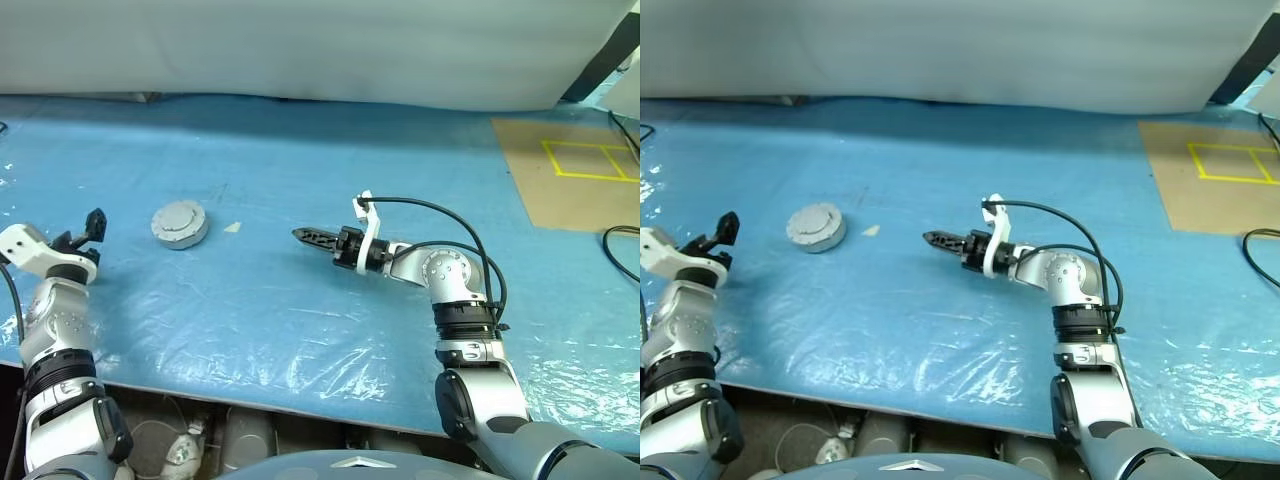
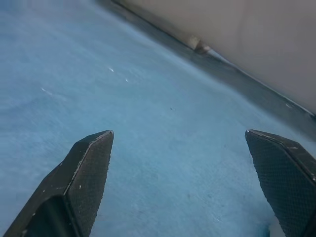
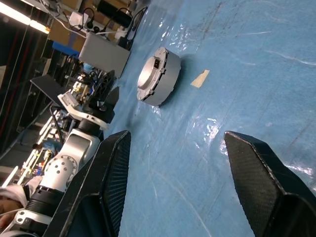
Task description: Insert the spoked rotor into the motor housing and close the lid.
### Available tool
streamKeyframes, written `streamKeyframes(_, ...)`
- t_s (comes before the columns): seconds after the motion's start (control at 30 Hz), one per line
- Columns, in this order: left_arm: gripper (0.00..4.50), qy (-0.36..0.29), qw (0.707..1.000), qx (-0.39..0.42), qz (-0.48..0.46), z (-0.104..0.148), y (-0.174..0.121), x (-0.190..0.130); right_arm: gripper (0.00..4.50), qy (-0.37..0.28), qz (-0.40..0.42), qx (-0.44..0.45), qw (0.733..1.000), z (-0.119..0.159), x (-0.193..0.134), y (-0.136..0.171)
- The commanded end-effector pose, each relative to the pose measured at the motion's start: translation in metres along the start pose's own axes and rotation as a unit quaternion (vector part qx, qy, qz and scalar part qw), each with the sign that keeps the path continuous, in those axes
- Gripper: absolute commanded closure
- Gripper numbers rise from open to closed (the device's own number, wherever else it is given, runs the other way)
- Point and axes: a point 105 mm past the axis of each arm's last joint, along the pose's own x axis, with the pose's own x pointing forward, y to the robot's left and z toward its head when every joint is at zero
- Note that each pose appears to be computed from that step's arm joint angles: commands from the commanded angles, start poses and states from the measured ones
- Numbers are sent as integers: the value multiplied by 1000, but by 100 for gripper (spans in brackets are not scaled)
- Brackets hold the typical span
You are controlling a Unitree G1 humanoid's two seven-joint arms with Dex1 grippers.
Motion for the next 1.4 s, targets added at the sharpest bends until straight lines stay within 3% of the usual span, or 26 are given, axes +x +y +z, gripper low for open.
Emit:
streamKeyframes(0.03,1,-52,996,-16,-73,33,-27,-3,137,-22,10,-33,999,11,-5,7)
streamKeyframes(0.13,1,-54,980,-81,-176,47,-86,-13,137,-71,10,-87,994,28,-18,11)
streamKeyframes(0.23,1,-18,958,-95,-270,42,-139,-32,137,-109,-7,-133,985,42,-31,10)
streamKeyframes(0.33,1,34,931,-69,-357,26,-179,-54,137,-100,-9,-155,983,39,-39,8)
streamKeyframes(0.47,1,104,873,55,-474,-19,-230,-86,137,-89,-74,-228,967,42,-43,-5)
streamKeyframes(0.57,1,135,839,121,-513,-56,-237,-91,137,-80,-128,-312,938,46,-41,-12)
streamKeyframes(0.67,1,144,821,136,-535,-71,-242,-90,137,-52,-127,-389,911,33,-33,-4)
streamKeyframes(0.9,1,142,814,130,-547,-73,-242,-92,137,-65,-170,-422,888,35,-40,-10)
streamKeyframes(0.97,1,139,819,129,-542,-71,-241,-89,137,-59,-186,-444,874,36,-41,-14)
streamKeyframes(1.13,1,128,828,139,-528,-70,-238,-82,137,-75,-216,-440,868,45,-39,-21)
streamKeyframes(1.4,1,124,830,137,-526,-65,-238,-80,137,-74,-202,-477,852,43,-33,-13)
